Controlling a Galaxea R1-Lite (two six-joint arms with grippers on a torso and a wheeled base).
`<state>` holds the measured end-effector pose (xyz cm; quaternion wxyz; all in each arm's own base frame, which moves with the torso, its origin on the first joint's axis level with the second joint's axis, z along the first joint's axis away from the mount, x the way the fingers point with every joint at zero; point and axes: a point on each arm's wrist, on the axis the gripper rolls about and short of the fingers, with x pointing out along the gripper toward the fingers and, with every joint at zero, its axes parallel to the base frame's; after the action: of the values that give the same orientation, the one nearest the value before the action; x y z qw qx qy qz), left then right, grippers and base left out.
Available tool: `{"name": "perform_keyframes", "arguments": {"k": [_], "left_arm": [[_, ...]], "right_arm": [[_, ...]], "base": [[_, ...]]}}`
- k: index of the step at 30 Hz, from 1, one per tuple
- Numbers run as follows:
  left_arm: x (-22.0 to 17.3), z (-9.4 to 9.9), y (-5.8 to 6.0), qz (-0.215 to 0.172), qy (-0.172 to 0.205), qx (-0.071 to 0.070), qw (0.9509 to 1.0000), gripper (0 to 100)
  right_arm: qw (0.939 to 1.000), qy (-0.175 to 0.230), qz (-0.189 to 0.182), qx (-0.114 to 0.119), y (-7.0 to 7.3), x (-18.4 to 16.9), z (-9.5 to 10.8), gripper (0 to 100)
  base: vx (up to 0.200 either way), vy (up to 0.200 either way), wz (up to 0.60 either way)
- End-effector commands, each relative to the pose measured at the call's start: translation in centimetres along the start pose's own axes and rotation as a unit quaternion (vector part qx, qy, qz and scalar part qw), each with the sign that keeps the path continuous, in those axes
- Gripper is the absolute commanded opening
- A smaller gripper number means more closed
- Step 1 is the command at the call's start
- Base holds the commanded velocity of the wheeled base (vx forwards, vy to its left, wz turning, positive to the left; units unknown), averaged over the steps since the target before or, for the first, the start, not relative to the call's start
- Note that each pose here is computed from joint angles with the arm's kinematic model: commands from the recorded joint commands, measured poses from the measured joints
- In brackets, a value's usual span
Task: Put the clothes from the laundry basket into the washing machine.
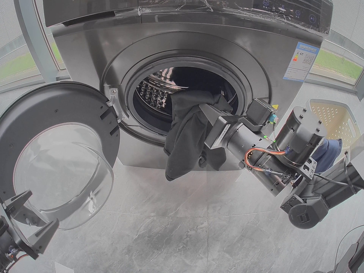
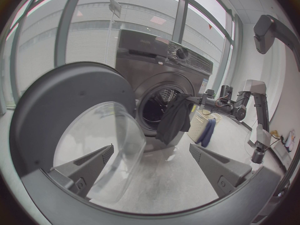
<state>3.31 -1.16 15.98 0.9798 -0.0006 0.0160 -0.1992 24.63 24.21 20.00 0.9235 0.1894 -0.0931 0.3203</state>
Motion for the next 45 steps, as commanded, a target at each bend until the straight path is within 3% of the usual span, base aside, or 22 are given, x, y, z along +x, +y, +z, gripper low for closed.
{"name": "perform_keyframes", "arguments": {"k": [1, 9, 15, 22, 26, 27, 31, 34, 40, 45], "left_arm": [[8.4, 0.8, -0.7, -0.107, 0.09, -0.004, 0.9901, 100], [14.1, -0.6, -1.5, -0.134, 0.121, -0.004, 0.9835, 100], [17.2, -2.6, -2.6, -0.156, 0.156, -0.005, 0.9754, 100], [21.7, -4.8, -3.4, -0.16, 0.169, -0.011, 0.9725, 100], [23.5, -5.7, -3.6, -0.161, 0.161, -0.023, 0.9735, 100], [24.5, -6.1, -3.8, -0.163, 0.154, -0.04, 0.9737, 100], [25.9, -6.9, -4.3, -0.164, 0.164, -0.064, 0.9707, 100], [27.4, -7.9, -4.1, -0.156, 0.168, -0.069, 0.971, 100], [29.0, -8.1, -3.9, -0.151, 0.157, -0.077, 0.9729, 100], [30.7, -8.0, -4.0, -0.149, 0.14, -0.095, 0.9742, 100]], "right_arm": [[1.0, -0.001, -0.002, -0.003, -0.6, 1.4, -0.2, 0], [0.9998, -0.009, -0.018, -0.007, -1.8, 1.5, 0.3, 0], [0.9994, -0.015, -0.031, -0.01, -2.5, 1.5, 0.6, 0], [0.9994, -0.015, -0.031, -0.009, -2.5, 1.4, 0.6, 0], [0.9994, -0.014, -0.031, -0.009, -2.4, 1.5, 0.5, 0], [0.9994, -0.012, -0.03, -0.009, -2.3, 1.4, 0.4, 0], [0.9994, -0.012, -0.03, -0.008, -2.3, 1.4, 0.2, 0], [0.9995, -0.012, -0.029, -0.008, -2.1, 1.4, 0.2, 0], [0.9995, -0.013, -0.027, -0.008, -2.0, 1.4, 0.2, 0], [0.9995, -0.012, -0.028, -0.008, -2.0, 1.3, 0.2, 0]], "base": [[0.0, 0.0, 0.0], [0.0, 0.0, 0.0], [0.0, 0.0, 0.0], [0.0, 0.0, 0.0], [0.0, 0.0, 0.0], [0.0, 0.0, 0.0], [0.0, 0.0, 0.0], [0.0, 0.0, 0.0], [0.0, 0.0, 0.0], [0.0, 0.0, 0.0]]}}
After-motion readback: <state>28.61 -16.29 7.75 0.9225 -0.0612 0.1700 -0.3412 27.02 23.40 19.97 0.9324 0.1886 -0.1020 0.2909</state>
